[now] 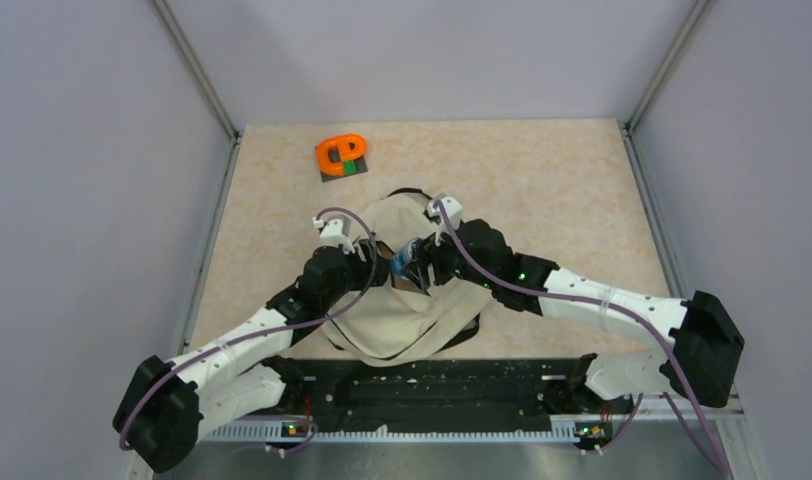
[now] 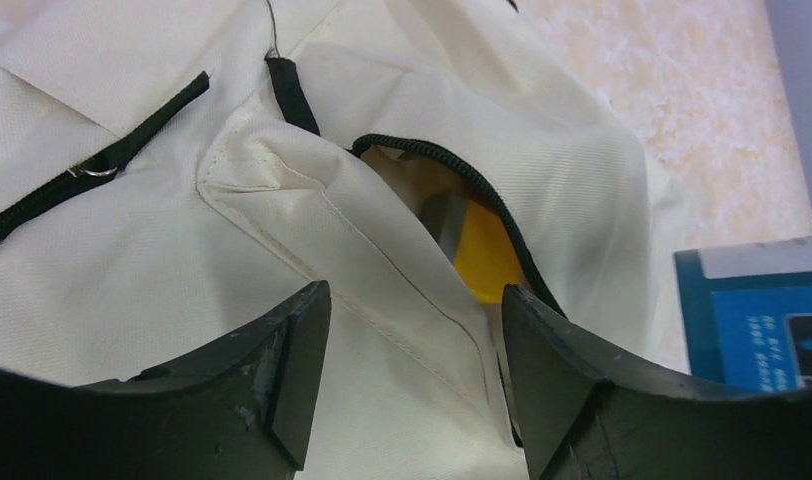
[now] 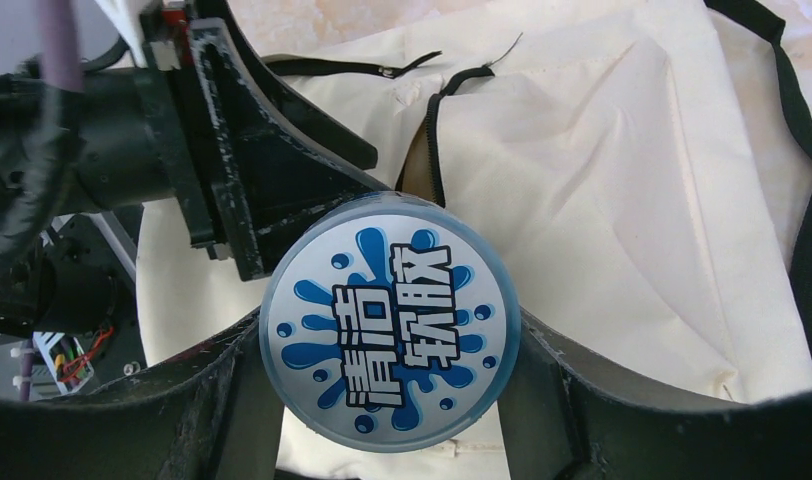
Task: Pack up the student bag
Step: Place the stationery in the student bag, then adjust the stationery in the student bag.
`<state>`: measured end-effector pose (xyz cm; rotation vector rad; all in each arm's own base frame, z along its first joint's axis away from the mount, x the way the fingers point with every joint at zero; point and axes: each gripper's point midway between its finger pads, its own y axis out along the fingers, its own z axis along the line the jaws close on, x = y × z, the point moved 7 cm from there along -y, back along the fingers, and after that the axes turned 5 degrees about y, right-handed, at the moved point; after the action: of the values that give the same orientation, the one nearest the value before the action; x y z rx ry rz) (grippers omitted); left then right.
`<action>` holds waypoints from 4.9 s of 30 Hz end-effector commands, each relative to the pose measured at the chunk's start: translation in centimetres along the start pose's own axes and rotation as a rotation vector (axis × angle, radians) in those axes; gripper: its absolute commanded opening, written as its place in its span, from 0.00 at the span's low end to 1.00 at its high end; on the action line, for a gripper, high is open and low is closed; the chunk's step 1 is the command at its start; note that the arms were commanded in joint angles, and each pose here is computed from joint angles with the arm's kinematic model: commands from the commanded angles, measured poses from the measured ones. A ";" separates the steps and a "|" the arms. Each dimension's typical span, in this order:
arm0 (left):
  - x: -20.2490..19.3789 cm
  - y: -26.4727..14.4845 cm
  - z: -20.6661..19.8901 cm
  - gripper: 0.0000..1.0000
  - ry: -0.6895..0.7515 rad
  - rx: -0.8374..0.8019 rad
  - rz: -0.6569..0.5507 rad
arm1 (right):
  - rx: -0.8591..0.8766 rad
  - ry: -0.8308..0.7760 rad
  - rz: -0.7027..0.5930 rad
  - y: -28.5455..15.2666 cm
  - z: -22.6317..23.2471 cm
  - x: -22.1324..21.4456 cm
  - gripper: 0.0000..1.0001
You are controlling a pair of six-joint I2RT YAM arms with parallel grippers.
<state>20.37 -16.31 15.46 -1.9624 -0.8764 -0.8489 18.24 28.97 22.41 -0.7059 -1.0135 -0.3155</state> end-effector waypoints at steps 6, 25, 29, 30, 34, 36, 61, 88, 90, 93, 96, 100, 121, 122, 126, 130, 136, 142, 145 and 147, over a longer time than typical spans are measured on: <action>1.3 1.2 -0.1 0.46 0.012 0.063 -0.013 | 0.083 -0.026 -0.137 -0.8 2.3 3.3 0.07; -0.1 0.0 0.6 0.00 -0.019 0.014 -0.046 | -0.007 -0.066 -0.023 8.0 2.5 0.9 0.01; 0.0 -0.2 0.5 0.00 -0.031 -0.002 -0.060 | -0.094 -0.110 0.013 9.0 1.6 0.0 0.01; 0.0 -0.2 0.4 0.00 -0.032 -0.006 -0.062 | -0.118 -0.128 0.020 9.3 1.5 -0.3 0.00; -0.1 -0.2 0.5 0.00 -0.045 -0.012 -0.066 | -0.211 -0.203 0.038 10.2 1.1 -1.6 0.00; -0.2 -0.3 0.5 0.00 -0.055 -0.017 -0.071 | -0.290 -0.234 0.037 10.6 0.4 -2.1 0.00; -0.4 -1.1 0.2 0.00 -0.105 -0.075 -0.104 | -0.427 -0.311 -0.059 7.5 -0.3 -3.6 0.68; 2.1 -4.5 -5.1 0.90 0.263 -0.482 -0.001 | -0.467 -0.058 -0.044 -1.3 -4.0 -1.9 0.78; 2.3 -4.3 -5.3 0.93 0.276 -0.476 -0.022 | -0.482 -0.031 -0.050 -1.8 -4.8 -2.1 0.79; 2.8 -4.1 -5.2 0.95 0.302 -0.434 -0.064 | -0.508 -0.001 -0.050 -2.4 -6.0 -2.5 0.80; 2.9 -3.8 -5.3 0.97 0.324 -0.409 -0.070 | -0.513 0.008 -0.047 -2.7 -6.6 -2.8 0.81; 2.7 -2.8 -5.6 0.98 0.354 -0.357 -0.041 | -0.527 0.013 -0.046 -2.6 -7.1 -3.0 0.81; 0.0 1.6 -5.9 0.98 0.544 0.132 0.121 | -0.499 0.039 -0.056 -3.0 -7.4 -4.1 0.82; -0.3 1.6 -5.7 0.98 0.540 0.147 0.137 | -0.498 0.041 -0.058 -3.1 -7.4 -4.0 0.82; -1.4 1.3 -5.0 0.68 0.492 0.132 0.134 | -0.440 0.015 -0.070 -2.9 -6.8 -3.5 0.80; -2.0 0.6 -4.0 0.27 0.414 0.116 0.061 | -0.315 -0.076 -0.077 -2.6 -5.4 -2.1 0.77; -1.2 -1.5 -3.0 0.01 0.303 0.052 -0.119 | -0.155 -0.258 -0.106 -1.4 -1.7 -0.7 0.74; -1.0 -2.5 -2.1 0.00 0.253 0.041 -0.201 | -0.340 -0.306 -0.079 2.0 -2.1 -1.3 0.72; -1.2 -2.5 -1.8 0.00 0.246 0.048 -0.197 | -0.419 -0.322 -0.084 3.1 -2.7 -1.6 0.72; -1.1 -2.5 -1.9 0.00 0.241 0.042 -0.202 | -0.471 -0.339 -0.074 3.6 -3.2 -1.9 0.73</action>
<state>16.72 -17.16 15.18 -1.7055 -0.8374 -1.1475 19.77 28.80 17.10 -1.0952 -1.2712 -0.3887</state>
